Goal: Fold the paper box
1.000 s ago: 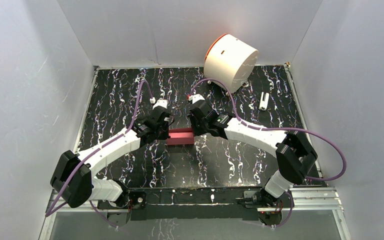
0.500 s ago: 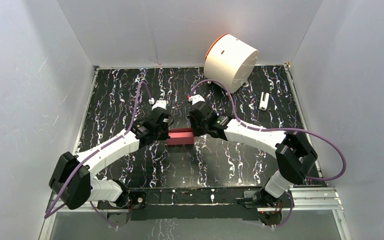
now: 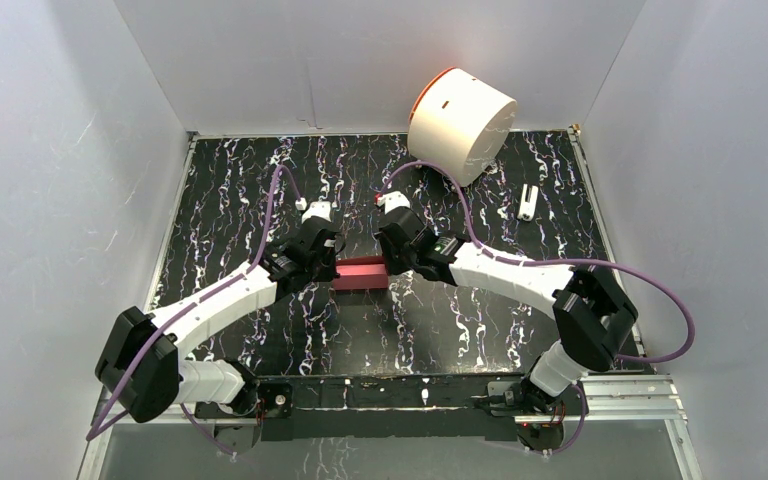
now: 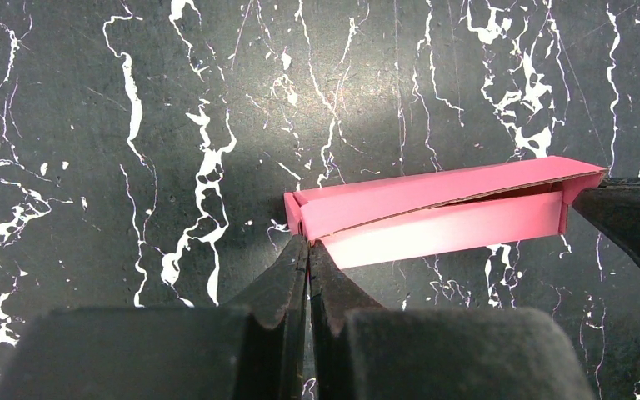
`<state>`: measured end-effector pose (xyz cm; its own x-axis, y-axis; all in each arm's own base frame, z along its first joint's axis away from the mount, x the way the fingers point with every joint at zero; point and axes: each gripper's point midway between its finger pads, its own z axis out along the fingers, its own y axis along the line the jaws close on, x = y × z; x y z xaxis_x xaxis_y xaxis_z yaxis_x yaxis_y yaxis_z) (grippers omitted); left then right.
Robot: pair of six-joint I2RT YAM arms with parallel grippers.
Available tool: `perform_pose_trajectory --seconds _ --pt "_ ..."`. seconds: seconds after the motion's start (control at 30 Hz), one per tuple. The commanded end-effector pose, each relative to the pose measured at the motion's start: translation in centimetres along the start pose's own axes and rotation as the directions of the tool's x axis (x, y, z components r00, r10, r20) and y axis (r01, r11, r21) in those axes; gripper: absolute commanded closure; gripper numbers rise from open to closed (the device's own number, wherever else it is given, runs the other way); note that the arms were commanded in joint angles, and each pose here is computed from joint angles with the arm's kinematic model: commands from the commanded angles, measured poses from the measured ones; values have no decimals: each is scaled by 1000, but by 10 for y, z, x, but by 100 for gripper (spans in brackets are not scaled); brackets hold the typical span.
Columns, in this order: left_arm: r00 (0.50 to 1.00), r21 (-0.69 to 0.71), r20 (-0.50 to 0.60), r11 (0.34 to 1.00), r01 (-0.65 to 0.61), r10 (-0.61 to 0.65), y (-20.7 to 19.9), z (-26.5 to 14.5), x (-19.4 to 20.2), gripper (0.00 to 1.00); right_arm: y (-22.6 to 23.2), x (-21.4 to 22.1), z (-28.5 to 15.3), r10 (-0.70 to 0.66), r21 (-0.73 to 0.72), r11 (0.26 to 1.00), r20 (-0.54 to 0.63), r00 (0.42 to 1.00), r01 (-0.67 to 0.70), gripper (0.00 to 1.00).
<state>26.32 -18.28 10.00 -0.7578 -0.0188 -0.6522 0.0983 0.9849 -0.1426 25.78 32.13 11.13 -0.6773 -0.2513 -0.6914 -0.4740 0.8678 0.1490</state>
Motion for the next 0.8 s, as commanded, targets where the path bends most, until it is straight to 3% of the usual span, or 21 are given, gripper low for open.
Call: perform_pose_trajectory --seconds 0.0,0.6,0.77 --pt "990 21 -141 1000 -21 23 2 -3 42 100 4 27 -2 -33 -20 999 -76 997 31 100" --pt "994 53 -110 998 26 -20 5 0 54 100 0 59 12 -85 8 996 -84 993 86 100" --pt "995 47 -99 998 31 -26 10 3 61 100 8 59 12 -119 -54 992 -54 992 116 100"
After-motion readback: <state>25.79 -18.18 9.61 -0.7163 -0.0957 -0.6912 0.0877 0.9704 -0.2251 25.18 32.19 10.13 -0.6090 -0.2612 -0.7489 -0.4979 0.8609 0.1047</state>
